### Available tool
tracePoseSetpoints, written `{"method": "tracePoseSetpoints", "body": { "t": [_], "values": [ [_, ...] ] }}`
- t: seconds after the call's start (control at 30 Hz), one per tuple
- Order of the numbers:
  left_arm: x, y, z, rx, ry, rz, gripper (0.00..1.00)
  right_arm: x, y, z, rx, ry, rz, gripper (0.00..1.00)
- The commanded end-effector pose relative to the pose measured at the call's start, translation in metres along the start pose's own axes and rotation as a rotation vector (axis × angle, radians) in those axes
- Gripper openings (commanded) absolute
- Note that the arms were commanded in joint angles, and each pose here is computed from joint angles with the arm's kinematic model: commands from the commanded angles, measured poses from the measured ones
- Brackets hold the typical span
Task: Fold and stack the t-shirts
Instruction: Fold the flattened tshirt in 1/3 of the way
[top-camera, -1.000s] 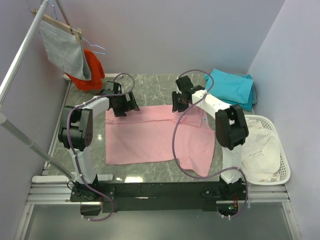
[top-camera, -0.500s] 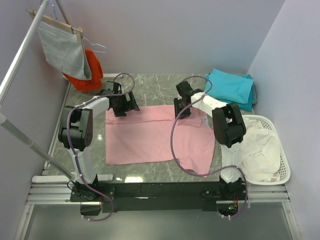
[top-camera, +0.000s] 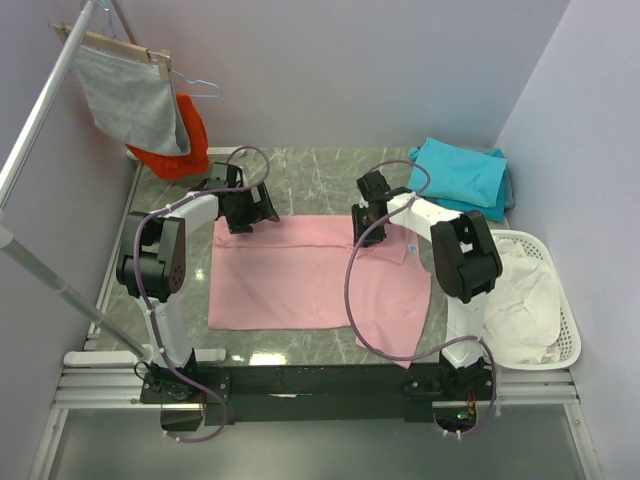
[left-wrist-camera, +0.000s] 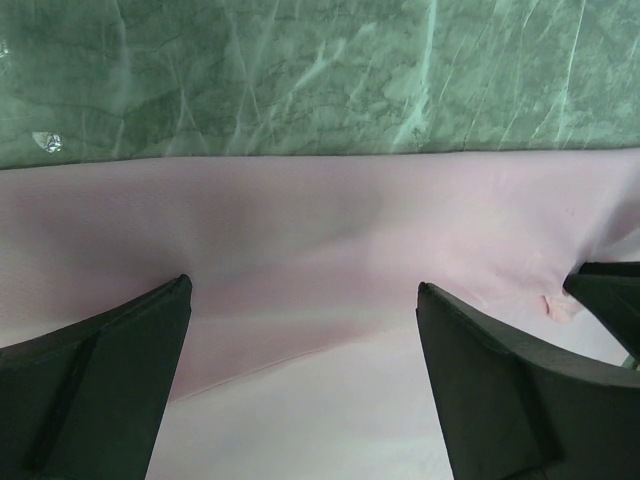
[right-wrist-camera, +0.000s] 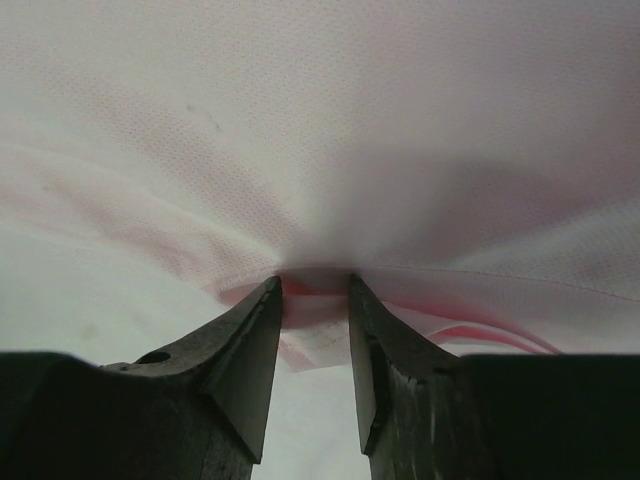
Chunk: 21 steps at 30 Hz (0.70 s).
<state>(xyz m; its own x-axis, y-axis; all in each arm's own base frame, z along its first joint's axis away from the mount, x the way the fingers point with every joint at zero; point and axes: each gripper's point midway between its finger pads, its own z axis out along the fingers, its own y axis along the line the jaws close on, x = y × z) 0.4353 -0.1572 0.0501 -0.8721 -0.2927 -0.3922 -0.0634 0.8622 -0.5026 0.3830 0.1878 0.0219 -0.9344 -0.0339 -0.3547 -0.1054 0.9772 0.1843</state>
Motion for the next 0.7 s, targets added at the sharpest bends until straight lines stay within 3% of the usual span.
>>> {"method": "tracePoseSetpoints", "body": {
  "t": [0.0,0.53,0.67],
  "values": [
    [-0.003,-0.009,-0.001,0.036,-0.006,0.025,0.99,0.005,0.007,-0.025,-0.03,-0.02,0.009,0.4],
    [0.0,-0.009,0.003,0.041,0.004,0.022,0.99,0.058,0.051,-0.048,-0.128,0.066,-0.033,0.4],
    [0.002,-0.01,0.004,0.041,0.008,0.025,1.0,0.053,0.046,-0.051,-0.081,0.012,-0.035,0.4]
  ]
}}
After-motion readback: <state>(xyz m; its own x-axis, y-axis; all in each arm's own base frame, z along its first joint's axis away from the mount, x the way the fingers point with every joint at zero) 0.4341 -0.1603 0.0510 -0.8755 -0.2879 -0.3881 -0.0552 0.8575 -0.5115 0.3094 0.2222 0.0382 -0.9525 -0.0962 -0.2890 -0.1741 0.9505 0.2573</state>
